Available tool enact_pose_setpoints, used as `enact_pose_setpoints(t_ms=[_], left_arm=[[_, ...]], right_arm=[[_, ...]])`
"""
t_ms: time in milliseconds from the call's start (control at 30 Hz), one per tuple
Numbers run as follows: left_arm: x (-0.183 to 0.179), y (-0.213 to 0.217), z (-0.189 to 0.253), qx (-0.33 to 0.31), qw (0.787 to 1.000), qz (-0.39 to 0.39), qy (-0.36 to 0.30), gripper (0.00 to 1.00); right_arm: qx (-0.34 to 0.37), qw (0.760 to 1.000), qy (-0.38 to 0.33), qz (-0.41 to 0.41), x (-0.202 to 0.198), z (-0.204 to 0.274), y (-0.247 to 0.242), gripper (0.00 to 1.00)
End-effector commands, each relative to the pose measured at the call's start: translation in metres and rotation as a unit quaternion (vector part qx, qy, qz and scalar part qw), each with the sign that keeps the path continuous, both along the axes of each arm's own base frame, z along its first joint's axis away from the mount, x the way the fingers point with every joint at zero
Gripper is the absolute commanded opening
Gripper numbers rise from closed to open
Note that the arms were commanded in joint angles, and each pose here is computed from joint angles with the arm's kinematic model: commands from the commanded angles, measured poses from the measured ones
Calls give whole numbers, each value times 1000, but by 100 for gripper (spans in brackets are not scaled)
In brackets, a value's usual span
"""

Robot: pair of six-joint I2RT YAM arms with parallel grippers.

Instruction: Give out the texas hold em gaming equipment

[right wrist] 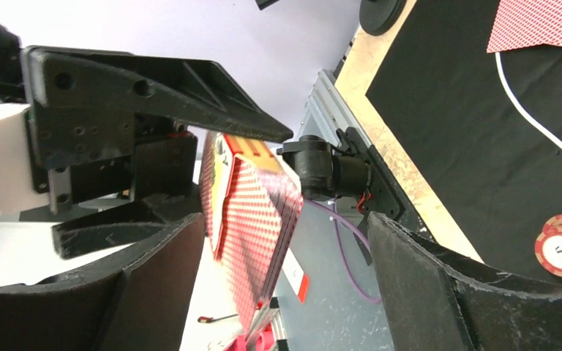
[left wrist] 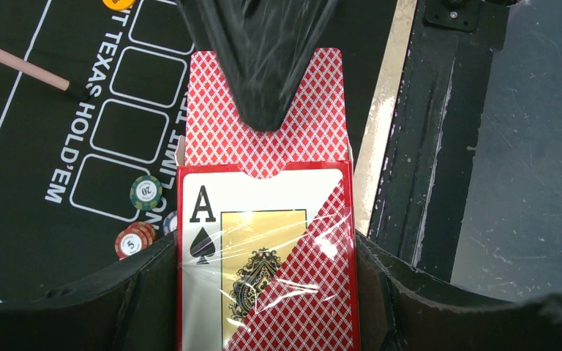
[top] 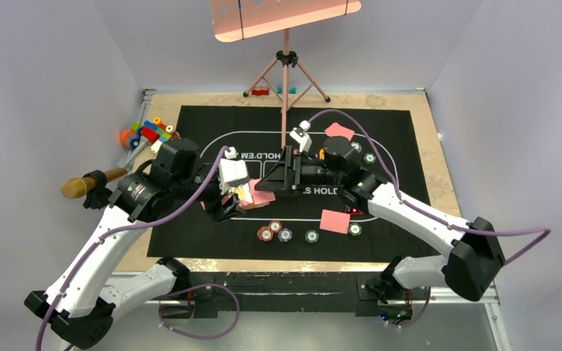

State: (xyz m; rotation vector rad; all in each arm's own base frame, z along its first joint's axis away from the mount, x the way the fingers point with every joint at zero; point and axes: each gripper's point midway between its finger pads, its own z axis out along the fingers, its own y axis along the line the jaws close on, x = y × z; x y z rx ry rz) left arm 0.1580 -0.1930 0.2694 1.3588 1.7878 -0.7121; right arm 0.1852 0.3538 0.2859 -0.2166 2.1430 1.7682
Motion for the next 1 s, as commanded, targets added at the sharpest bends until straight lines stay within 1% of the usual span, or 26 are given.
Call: enact_pose_setpoints(t_ms=[0,67,200,300,433,667,733,800,900,967], left_arm=[[2,-8,28,-40,998,-9,-37,0],[2,-8,28,-39,999,-9,-36,0],[1,-7,28,-40,998,-9,-37,0],[1,-7,30,-41,998,-9,-38,0],[1,-8,30,-43,998,-9,-37,0],[1,-8,34,-46,998,-8,-39,0],[1,-8,34,-46,998,-7,-39,0],[0,-8,34,-46,998,-8,-38,0],[0,-8,34,-46,998,-8,-40,0],[0,-8,33,-45,998,-8,-39,0]], right_arm=[[29,999,-13,11,3,21,17,83],[29,999,-4,13,4,18,19,76],[29,1000,-3,11,0,17,14,57],[28,1000,-3,4,-3,18,8,48],[31,1000,-5,-3,-7,19,0,41],[31,999,-3,-12,-9,19,-10,37],[30,999,-3,-15,-8,20,-13,34],[29,999,-3,-17,-8,21,-17,27],[30,999,-5,-23,-7,24,-22,14],[31,999,-6,-25,-7,26,-25,9]])
